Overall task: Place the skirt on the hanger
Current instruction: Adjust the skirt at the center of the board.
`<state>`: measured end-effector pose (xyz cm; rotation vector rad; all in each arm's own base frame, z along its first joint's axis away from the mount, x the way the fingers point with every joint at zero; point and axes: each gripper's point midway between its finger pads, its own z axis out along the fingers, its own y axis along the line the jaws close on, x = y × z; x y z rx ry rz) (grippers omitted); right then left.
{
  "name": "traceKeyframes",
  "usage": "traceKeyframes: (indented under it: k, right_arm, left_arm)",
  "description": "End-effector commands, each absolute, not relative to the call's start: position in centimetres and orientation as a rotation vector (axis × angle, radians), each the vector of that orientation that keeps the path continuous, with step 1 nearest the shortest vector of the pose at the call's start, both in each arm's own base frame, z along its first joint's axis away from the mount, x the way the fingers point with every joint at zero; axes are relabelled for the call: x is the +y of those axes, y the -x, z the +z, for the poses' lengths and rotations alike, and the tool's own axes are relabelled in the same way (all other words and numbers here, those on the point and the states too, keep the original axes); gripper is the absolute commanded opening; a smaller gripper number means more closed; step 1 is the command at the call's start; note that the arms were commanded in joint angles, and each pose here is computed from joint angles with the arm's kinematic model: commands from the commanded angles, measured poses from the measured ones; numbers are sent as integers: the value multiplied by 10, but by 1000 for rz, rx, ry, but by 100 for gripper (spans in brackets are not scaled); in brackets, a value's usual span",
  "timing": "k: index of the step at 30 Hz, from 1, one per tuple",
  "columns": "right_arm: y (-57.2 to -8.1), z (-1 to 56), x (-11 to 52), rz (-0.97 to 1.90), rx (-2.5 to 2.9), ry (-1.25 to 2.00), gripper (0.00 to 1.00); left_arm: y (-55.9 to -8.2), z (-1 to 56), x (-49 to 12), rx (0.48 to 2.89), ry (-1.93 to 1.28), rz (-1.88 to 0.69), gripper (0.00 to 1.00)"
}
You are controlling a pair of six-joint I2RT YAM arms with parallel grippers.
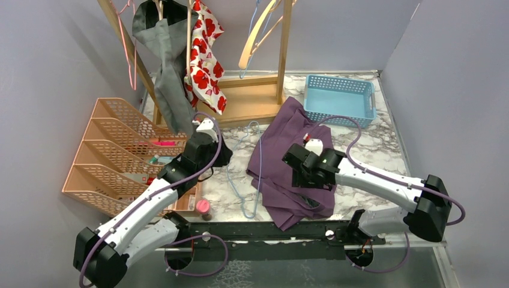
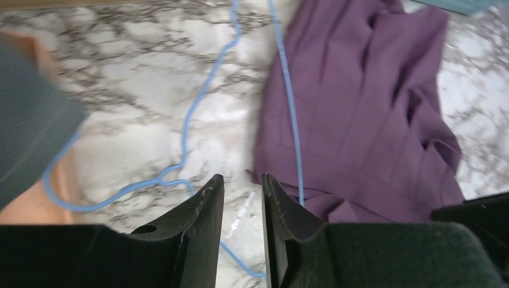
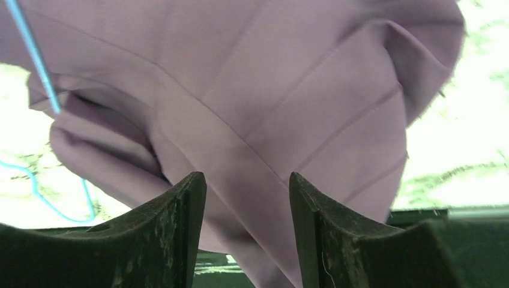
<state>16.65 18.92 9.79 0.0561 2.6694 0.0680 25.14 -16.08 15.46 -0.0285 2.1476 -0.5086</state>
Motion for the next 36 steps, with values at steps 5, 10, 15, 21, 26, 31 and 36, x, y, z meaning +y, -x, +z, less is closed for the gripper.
traceKeyframes:
  k: [5, 10, 15, 21, 26, 31, 36]
  right_arm:
    - [-131, 108, 125, -429, 2746, -416, 59]
    - [-117, 115, 139, -295, 2854, -326, 64]
    - [-107, 113, 151, -77, 2903, -220, 68]
    - [-87, 72, 148, -104, 3014, -171, 65]
    - [-97, 52, 128, -255, 2944, -207, 42]
    - [-143, 64, 102, -335, 2788, -386, 3]
    - [-206, 103, 91, -233, 2613, -504, 1]
  left_arm:
    - [-253, 169, -216, 2133, -247, -703, 34]
    - [-255, 153, -238, 2167, -315, -710, 39]
    - [-265, 115, -228, 2272, -238, -573, 60]
    - [-271, 90, -234, 2329, -256, -551, 62]
    - [-269, 76, -246, 2373, -287, -600, 56]
    - [-282, 55, -218, 2429, -150, -373, 44]
    - [-279, 35, -174, 2504, -43, -129, 39]
